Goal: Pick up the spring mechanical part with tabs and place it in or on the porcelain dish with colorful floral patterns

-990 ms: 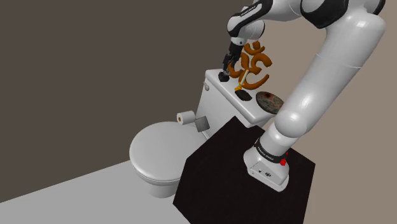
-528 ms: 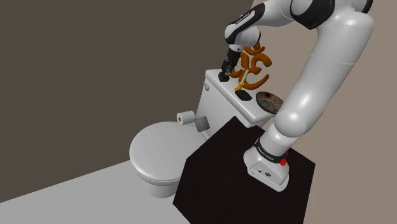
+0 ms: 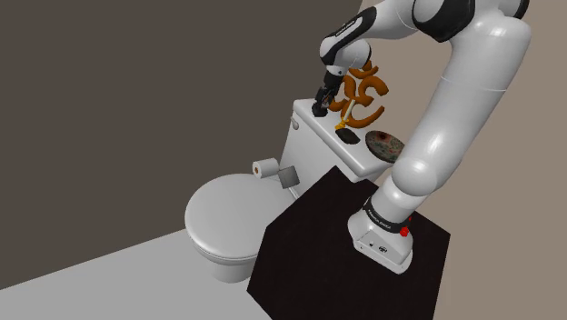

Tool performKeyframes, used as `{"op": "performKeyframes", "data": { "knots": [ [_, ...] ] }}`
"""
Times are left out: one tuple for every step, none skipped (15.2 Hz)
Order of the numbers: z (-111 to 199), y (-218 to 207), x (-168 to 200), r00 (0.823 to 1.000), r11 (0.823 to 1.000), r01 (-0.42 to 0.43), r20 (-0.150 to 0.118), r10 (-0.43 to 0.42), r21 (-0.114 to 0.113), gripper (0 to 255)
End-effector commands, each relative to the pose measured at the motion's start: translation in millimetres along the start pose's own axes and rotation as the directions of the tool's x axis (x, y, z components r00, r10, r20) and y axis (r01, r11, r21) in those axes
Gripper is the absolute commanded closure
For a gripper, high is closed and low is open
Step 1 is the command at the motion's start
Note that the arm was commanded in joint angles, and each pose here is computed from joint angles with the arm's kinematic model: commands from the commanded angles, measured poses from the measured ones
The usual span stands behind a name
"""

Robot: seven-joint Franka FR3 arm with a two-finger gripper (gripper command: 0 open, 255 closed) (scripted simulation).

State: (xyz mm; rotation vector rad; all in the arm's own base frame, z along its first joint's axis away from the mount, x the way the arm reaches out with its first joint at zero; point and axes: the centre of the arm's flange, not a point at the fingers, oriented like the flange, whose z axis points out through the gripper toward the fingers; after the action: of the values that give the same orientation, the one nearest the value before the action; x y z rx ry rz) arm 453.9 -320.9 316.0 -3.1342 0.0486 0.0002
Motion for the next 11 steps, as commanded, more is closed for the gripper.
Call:
{"op": "performKeyframes", "data": {
  "knots": [
    [0.0, 0.0, 0.0, 1.0, 1.0, 0.0, 0.0, 0.0, 0.0, 255],
    [0.0, 0.0, 0.0, 1.0, 1.0, 0.0, 0.0, 0.0, 0.0, 255],
    [0.1, -0.2, 0.0, 1.0, 1.0, 0.0, 0.0, 0.0, 0.0, 255],
    [0.5, -0.1, -0.1, 1.0, 1.0, 0.0, 0.0, 0.0, 0.0, 255],
    [0.1, -0.1, -0.2, 1.0, 1.0, 0.0, 0.0, 0.0, 0.0, 255],
    [-0.3, 0.3, -0.2, 1.0, 1.0, 0.0, 0.0, 0.0, 0.0, 255],
    [0.0, -0.4, -0.1, 1.0, 1.0, 0.0, 0.0, 0.0, 0.0, 255],
    [-0.3, -0.4, -0.3, 1.0, 1.0, 0.0, 0.0, 0.0, 0.0, 255],
    [-0.4, -0.7, -0.3, 1.0, 1.0, 0.0, 0.0, 0.0, 0.0, 255],
    [0.0, 0.0, 0.0, 1.0, 1.0, 0.0, 0.0, 0.0, 0.0, 255],
    [-5.2, 0.0, 0.0, 1.0, 1.0, 0.0, 0.0, 0.0, 0.0, 255]
  ]
}}
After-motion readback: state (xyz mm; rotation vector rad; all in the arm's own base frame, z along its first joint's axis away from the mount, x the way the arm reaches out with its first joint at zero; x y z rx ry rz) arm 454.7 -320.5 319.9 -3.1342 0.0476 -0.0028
